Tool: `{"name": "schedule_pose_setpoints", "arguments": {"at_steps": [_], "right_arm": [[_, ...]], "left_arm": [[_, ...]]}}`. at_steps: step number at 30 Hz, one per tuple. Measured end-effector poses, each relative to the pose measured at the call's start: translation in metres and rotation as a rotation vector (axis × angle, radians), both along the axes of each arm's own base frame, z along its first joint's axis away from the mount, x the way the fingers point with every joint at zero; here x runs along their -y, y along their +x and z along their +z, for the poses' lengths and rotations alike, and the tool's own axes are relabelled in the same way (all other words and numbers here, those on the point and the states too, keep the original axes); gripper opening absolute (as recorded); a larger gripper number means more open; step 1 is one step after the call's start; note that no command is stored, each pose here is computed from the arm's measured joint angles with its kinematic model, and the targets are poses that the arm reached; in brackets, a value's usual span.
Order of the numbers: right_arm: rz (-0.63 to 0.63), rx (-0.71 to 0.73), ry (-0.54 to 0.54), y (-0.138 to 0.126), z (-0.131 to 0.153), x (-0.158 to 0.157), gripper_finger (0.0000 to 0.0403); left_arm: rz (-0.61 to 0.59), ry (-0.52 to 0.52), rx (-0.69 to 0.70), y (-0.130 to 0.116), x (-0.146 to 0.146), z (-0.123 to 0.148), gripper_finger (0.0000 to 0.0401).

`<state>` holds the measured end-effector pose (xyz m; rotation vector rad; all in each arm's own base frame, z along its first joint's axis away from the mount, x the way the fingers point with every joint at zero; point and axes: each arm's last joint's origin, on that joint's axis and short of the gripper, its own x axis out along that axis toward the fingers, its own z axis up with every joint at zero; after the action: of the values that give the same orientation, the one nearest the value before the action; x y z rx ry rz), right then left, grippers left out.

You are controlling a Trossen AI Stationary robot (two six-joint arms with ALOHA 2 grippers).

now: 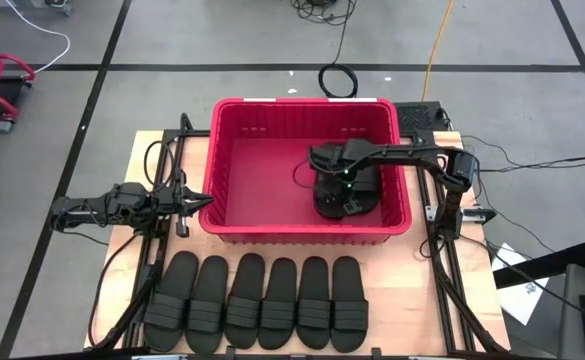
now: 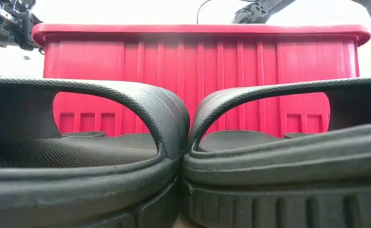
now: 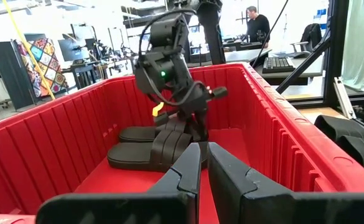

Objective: Pick and place slides into bin
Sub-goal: Put the black slipper into the bin

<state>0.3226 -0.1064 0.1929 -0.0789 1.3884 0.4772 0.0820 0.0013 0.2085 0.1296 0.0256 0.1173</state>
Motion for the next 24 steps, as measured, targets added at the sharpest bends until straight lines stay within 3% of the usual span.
{"name": "schedule_pose_setpoints", "arguments": {"at_steps": [9,19,24], "right_arm": [[-0.097,-0.043,-0.177,0.001,-0.004,0.005,0.0000],[-0.164,-0.097,-0.173,-0.004,-0.003,0.006,0.0000],[-0.167,-0.037,-0.145,-0.008,0.012,0.004,0.0000]], "left_arm": [[0.000,-0.002,0.000,0.000,0.000,0.000,0.0031],[0.000,-0.001,0.000,0.000,0.000,0.000,0.0031],[0.000,0.002,0.000,0.000,0.000,0.000,0.0031]]}}
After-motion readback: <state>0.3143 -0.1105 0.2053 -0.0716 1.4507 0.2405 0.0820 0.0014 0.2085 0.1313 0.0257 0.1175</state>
